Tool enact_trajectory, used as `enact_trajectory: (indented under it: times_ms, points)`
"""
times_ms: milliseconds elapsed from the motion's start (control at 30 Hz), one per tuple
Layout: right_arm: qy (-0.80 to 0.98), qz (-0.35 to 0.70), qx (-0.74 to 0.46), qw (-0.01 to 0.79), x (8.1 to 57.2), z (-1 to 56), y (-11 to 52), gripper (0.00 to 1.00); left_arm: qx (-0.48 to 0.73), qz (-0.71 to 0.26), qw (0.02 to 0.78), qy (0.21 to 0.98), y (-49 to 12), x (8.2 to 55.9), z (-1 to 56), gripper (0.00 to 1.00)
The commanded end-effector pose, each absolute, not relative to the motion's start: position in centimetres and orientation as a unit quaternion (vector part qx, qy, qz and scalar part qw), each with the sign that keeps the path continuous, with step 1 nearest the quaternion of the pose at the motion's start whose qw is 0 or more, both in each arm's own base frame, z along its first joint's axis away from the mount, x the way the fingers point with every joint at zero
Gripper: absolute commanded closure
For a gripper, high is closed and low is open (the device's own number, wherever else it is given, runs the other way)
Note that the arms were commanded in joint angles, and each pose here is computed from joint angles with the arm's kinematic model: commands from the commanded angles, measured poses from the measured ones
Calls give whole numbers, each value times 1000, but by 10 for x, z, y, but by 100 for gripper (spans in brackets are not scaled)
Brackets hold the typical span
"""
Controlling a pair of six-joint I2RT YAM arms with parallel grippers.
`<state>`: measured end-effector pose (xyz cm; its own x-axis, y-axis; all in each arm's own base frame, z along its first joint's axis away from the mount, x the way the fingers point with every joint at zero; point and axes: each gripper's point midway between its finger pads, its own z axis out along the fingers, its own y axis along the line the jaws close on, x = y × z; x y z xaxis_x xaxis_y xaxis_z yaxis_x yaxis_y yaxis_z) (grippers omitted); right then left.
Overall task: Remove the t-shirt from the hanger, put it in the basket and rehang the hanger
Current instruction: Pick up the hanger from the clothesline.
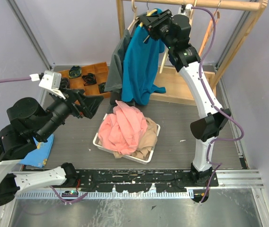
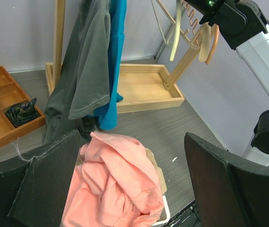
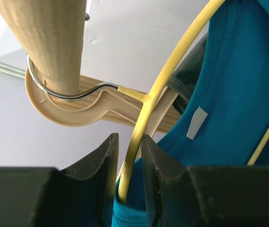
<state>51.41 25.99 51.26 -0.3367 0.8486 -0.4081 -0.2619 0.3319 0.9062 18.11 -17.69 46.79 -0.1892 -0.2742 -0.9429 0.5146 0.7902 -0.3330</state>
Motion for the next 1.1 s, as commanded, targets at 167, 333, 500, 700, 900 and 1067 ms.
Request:
enact_trajectory:
  times_ms: [167, 333, 500, 700, 900, 1067]
  points:
    - [581, 565, 214, 546, 502, 553, 261, 77, 79, -314, 643, 694, -176, 183, 474, 2]
    - [577, 564, 216, 549, 500, 557, 259, 86, 80, -315, 642, 694, -176, 183, 473, 2]
    - [565, 570, 210, 559, 494, 569, 255, 88, 80, -316, 642, 694, -176, 183, 472, 2]
    - [528, 595, 194, 574, 476, 600, 250, 89, 79, -322, 641, 692, -177, 182, 473, 2]
    - [503, 619, 189, 572, 461, 620, 246, 89, 80, -328, 640, 690, -180, 181, 473, 2]
    - [497, 623, 186, 575, 451, 628, 241, 89, 80, -333, 639, 689, -180, 180, 474, 2]
